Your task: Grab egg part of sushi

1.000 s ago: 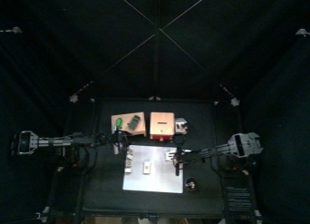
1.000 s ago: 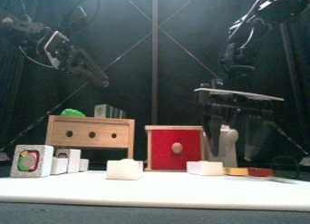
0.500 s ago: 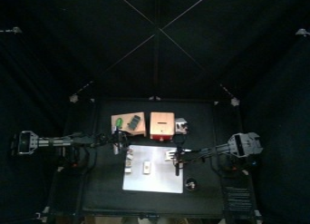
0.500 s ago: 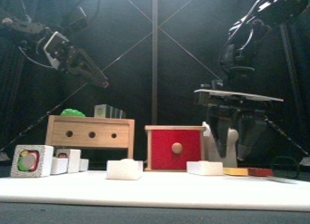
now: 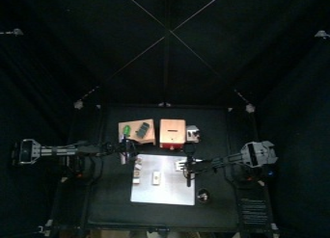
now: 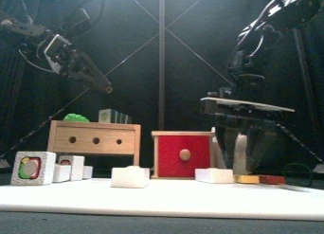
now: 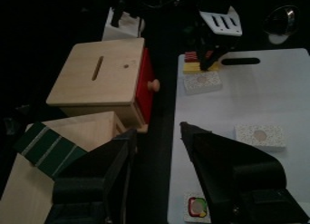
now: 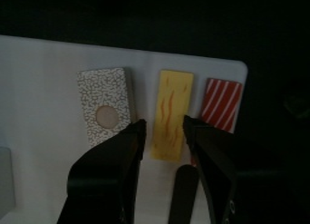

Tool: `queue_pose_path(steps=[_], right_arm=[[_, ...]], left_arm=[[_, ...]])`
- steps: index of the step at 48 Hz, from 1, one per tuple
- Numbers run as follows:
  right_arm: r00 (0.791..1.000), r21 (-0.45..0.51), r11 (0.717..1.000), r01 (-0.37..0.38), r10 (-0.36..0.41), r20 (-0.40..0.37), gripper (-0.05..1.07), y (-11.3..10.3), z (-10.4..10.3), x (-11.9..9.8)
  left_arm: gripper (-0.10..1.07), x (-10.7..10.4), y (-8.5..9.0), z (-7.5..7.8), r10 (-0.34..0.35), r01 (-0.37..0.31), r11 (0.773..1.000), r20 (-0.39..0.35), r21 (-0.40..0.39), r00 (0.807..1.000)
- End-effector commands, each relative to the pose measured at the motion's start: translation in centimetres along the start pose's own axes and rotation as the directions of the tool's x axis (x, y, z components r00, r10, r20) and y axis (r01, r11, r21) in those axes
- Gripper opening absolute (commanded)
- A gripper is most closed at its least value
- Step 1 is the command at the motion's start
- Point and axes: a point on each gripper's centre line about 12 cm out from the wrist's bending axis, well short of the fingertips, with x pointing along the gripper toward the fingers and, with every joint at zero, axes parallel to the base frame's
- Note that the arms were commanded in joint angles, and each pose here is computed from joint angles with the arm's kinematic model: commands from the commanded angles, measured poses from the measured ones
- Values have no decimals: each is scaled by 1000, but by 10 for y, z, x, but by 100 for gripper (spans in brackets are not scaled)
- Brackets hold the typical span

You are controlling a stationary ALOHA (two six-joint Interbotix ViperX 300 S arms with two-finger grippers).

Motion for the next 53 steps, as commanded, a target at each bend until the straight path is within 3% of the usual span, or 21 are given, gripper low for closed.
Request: queue_pose_path(steps=[1, 31, 53], right_arm=[[1000, 14, 999, -31, 31, 0, 78, 5, 4, -5], [1000, 15, 1000, -15, 15, 10, 78, 6, 7, -7], [1000, 23, 1000, 9, -9, 2, 76, 2, 7, 3]], left_arm=[[82, 0, 1, 7, 6, -6, 1000, 24, -3, 1000], [82, -1, 1, 4, 5, -5, 1000, 18, -3, 1000], [82, 0, 1, 4, 4, -4, 1000, 13, -3, 1000]])
